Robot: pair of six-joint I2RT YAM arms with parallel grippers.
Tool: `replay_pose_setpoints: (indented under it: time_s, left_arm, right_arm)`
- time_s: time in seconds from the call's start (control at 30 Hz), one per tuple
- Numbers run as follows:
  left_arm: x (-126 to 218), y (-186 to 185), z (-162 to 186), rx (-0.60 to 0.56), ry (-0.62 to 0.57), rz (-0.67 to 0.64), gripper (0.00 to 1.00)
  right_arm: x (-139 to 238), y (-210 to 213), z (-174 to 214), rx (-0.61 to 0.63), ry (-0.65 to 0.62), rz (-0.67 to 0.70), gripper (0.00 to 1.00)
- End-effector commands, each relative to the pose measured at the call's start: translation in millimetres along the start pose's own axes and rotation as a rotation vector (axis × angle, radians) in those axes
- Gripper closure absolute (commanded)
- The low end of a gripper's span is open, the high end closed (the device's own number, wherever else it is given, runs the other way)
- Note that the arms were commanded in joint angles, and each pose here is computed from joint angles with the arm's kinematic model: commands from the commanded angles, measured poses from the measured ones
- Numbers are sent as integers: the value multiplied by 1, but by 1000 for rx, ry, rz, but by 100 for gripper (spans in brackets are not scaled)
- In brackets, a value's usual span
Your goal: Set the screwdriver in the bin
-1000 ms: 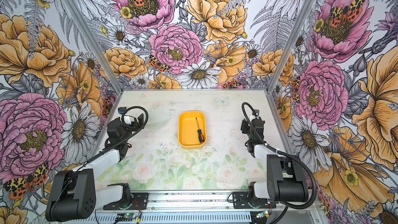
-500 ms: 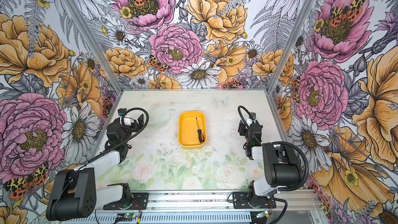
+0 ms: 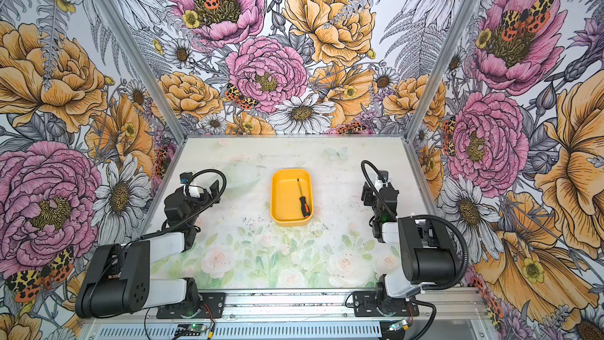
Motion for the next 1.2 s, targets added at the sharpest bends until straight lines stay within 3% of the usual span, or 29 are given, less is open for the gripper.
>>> replay_pose_setpoints:
  time_s: [0.0,0.2,0.57,0.97,1.0,1.03,1.17]
  left_arm:
    - [-4,-8,-10,24,-68,69,1]
    - [-16,-6,9,13,-67,98,1]
    - [-29,-9,11,-11,0,58,1]
    - [-30,-8,12,-10,-1,50,1]
    - [-30,-9,12,-10,-1,50,1]
    - [-30,-8,12,-9,-1,48,1]
    - [-30,-5,11,0,-6,25,1]
  right_arm:
    - [-4,-1,-15,7,-52,6,28]
    - [-4,-1,-16,10,-52,7,27]
    - [-4,0,-16,12,-51,4,24]
    - [-4,0,-15,12,-49,4,13]
    - [-4,0,-16,12,-50,4,2]
    - [-4,0,-16,12,-50,5,1]
    - [-4,-1,-16,11,-51,4,0]
Point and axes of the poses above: each gripper's point midway between its finger pads, its own x axis back along the fingers, its own y axis along the line the jaws close on, z = x × y, the point moved 3 cm from there along x, back along the fingers, and after that the axes turned 14 degrees about x, right-handed, at the moved point
